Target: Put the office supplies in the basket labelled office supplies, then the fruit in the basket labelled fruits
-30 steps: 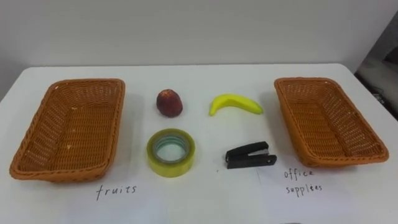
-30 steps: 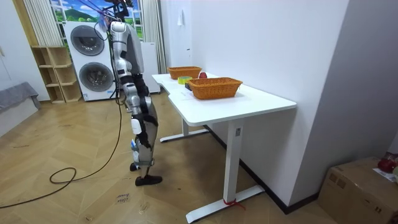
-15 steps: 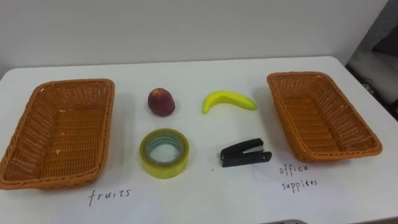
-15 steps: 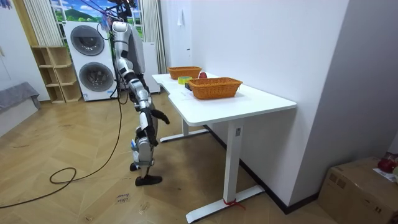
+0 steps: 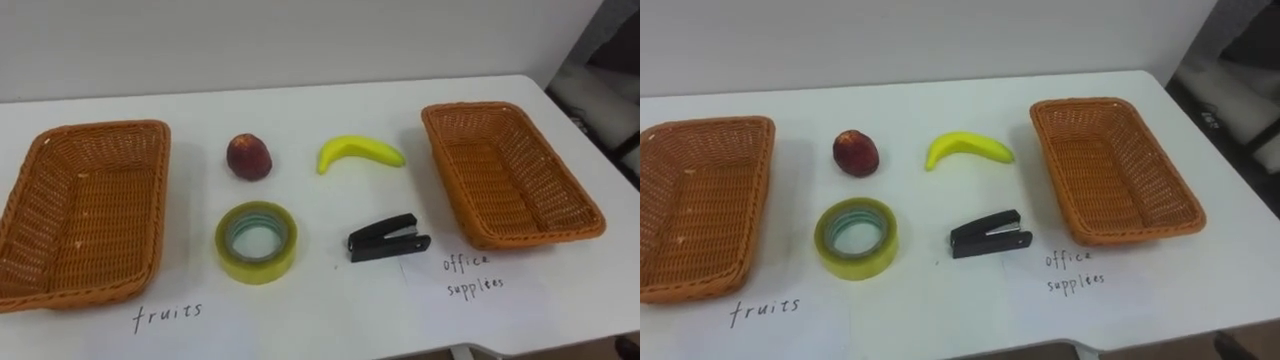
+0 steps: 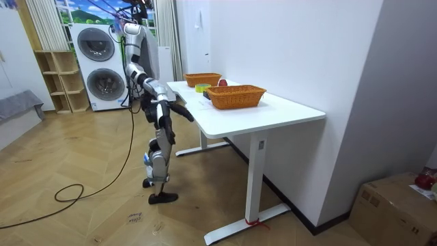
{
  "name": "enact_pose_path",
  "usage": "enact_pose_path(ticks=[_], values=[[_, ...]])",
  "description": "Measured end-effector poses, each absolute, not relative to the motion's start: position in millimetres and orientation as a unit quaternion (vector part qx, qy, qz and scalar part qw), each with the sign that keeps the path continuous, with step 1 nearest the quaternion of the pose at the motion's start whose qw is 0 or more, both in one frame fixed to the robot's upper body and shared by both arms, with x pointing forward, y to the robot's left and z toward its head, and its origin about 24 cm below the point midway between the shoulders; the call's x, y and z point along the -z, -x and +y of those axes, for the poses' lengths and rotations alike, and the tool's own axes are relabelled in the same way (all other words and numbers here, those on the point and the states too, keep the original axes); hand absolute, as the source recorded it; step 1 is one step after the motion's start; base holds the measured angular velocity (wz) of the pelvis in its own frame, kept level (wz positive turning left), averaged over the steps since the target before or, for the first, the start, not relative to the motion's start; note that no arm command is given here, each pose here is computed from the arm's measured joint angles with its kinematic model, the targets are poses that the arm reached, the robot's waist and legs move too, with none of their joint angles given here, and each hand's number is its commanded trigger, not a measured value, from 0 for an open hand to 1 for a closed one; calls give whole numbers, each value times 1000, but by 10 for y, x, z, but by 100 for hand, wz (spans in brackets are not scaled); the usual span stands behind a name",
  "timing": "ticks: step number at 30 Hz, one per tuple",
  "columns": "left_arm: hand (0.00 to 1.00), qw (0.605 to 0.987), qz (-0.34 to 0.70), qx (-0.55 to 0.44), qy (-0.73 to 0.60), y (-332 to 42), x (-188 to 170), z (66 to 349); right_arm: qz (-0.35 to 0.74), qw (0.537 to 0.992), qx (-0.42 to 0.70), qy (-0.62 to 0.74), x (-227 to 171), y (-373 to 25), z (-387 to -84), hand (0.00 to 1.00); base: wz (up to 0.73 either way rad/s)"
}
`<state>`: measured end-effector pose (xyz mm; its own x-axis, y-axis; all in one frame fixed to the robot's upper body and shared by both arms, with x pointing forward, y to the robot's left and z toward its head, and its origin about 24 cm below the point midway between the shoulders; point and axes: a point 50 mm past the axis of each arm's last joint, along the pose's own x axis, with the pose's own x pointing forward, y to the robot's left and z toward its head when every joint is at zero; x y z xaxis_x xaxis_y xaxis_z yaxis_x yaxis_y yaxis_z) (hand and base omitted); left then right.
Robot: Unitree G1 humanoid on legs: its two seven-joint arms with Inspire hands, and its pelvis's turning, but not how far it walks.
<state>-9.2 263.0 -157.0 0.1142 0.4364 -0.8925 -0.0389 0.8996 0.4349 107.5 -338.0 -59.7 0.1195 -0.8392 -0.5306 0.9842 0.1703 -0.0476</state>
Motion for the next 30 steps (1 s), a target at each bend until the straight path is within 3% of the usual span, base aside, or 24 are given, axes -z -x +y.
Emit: enact_pose_path(ticks=[7, 20, 30], values=[[0, 729, 647, -163, -153, 113, 1568, 2635, 196, 727, 639, -157, 461, -1142, -3402, 0, 0], [0, 731, 645, -157, -158, 95, 1573, 2615, 2, 782, 609, -131, -435, -1496, -3479, 0, 0], [0, 726, 651, -156, -158, 144, 1580, 2612, -43, 793, 592, -135, -622, -1560, -3437, 0, 0]])
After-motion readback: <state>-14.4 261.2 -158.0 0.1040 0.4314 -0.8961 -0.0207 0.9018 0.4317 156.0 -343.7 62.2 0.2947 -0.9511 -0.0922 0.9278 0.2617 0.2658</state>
